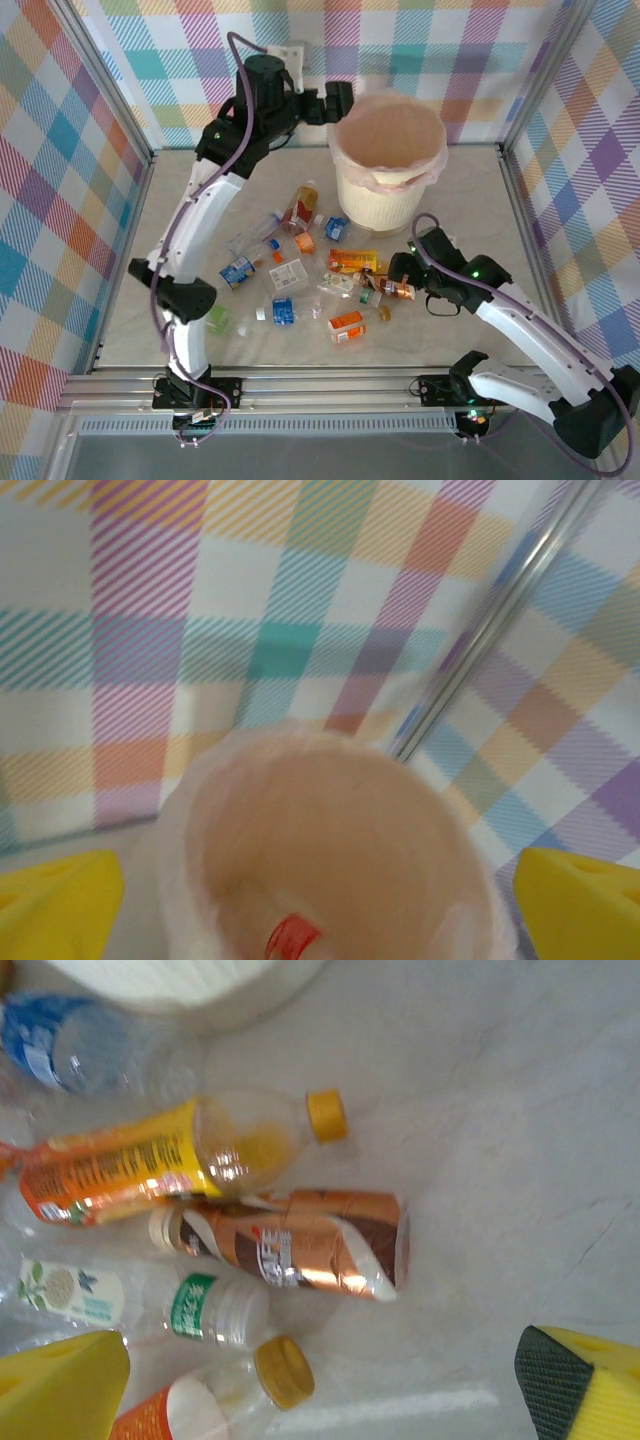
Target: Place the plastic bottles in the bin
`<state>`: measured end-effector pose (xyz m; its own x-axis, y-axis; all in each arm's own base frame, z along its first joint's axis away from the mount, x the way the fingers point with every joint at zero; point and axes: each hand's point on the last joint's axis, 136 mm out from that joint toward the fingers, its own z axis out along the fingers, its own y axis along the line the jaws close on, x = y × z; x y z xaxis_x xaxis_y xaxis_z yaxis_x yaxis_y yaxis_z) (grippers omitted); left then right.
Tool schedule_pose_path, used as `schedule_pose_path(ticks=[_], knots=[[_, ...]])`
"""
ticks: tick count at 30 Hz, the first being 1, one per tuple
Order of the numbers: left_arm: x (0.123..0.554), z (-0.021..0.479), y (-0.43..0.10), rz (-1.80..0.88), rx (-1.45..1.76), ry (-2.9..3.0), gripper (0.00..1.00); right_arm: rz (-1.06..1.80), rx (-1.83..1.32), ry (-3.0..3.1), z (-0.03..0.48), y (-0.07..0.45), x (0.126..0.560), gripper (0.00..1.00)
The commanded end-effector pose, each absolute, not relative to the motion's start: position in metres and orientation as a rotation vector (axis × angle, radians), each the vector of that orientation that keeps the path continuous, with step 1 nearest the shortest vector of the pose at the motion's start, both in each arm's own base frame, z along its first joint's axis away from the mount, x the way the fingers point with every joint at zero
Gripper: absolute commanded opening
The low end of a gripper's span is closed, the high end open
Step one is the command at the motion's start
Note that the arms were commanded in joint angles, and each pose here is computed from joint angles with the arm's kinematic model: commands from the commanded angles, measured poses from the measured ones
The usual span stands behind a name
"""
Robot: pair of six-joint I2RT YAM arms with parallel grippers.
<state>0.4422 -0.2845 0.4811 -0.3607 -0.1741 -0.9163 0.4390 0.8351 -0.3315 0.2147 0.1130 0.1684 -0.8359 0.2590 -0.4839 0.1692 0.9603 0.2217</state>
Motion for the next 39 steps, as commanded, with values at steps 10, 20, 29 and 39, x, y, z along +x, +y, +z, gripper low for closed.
schedule_pose_path(ticks=[10, 20, 29, 39], knots=[[0.338, 0.413, -0.156, -0.488, -0.156, 1.807, 1.00, 0.515, 0.454, 2.799, 0.125, 0.157, 0.155, 1.00], [0.270, 0.321, -0.097, -0.419, -0.304, 1.916, 1.00, 0.605, 0.512, 2.889, 0.106, 0.192, 0.131, 1.00], [0.231, 0.275, -0.060, -0.404, -0.410, 1.902, 1.00, 0.644, 0.506, 2.949, 0.089, 0.221, 0.133, 1.00], [0.226, 0.245, -0.059, -0.371, -0.406, 1.976, 1.00, 0.624, 0.537, 2.987, 0.067, 0.239, 0.140, 1.00]])
